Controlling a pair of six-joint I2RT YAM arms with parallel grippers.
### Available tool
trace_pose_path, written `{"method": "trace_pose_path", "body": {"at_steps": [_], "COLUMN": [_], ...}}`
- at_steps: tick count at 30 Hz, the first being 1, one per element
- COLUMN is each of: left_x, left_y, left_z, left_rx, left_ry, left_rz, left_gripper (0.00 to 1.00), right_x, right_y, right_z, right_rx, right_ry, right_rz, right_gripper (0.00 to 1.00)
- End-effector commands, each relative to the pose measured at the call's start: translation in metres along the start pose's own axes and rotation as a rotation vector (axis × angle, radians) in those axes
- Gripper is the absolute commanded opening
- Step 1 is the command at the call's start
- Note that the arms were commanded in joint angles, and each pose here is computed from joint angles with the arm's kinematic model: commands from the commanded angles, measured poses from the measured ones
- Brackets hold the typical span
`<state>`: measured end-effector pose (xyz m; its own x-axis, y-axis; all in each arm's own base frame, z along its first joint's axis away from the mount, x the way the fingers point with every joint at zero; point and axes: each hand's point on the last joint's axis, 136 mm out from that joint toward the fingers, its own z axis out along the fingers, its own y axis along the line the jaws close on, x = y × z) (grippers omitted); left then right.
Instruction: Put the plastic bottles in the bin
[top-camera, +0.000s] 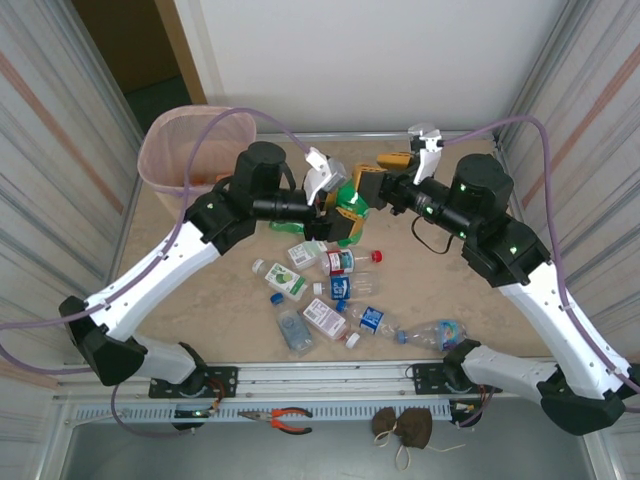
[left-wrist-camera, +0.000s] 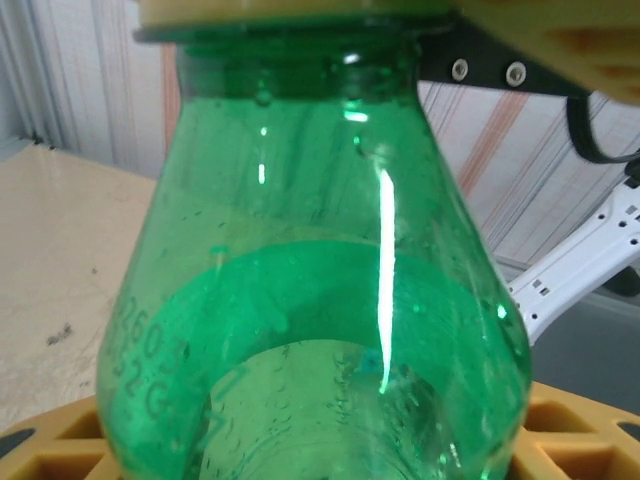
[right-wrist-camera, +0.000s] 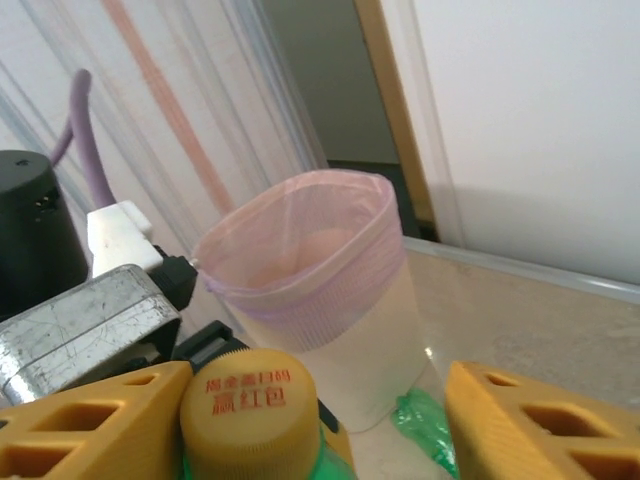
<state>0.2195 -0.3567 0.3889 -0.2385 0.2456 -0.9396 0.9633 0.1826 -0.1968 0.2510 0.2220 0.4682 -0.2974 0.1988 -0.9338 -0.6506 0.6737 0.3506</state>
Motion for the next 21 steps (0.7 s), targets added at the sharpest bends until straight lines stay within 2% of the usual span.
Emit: {"method": "trace_pose_path", "body": {"at_steps": [1, 3, 10, 17, 21], "left_x": [-0.011, -0.011, -0.01, -0.004, 0.007], "left_y": [0.011, 0.022, 0.071, 0.128, 0.163], "left_z": [-0.024, -0.038, -0.105, -0.181, -0.22], "left_rx": [-0.092, -0.148, -0.358, -0.607, -0.776], "left_ry": [0.012, 0.028, 0.084, 0.129, 0.211], "left_rz": [0.033, 0.029, -0.015, -0.084, -0.098], "left_gripper": [0.53, 0.53, 0.53, 0.53, 0.53], "right_x": [-0.023, -0.028, -0.024, -0.02, -0.018], "right_y": [-0.012, -0.015, -0.039, -0.047, -0.048], "right_z": [-0.023, -0.038, -0.052, -0.053, -0.048], "right_rx": [0.105, 0.131, 0.225, 0.25, 0.244], "right_ry": [-0.068, -0.09, -0.073, -0.056, -0.043], "right_rz": [-0.031, -0.038, -0.03, -0.017, -0.012], "right_gripper": [0.69, 0.69, 0.7, 0.7, 0.7]}}
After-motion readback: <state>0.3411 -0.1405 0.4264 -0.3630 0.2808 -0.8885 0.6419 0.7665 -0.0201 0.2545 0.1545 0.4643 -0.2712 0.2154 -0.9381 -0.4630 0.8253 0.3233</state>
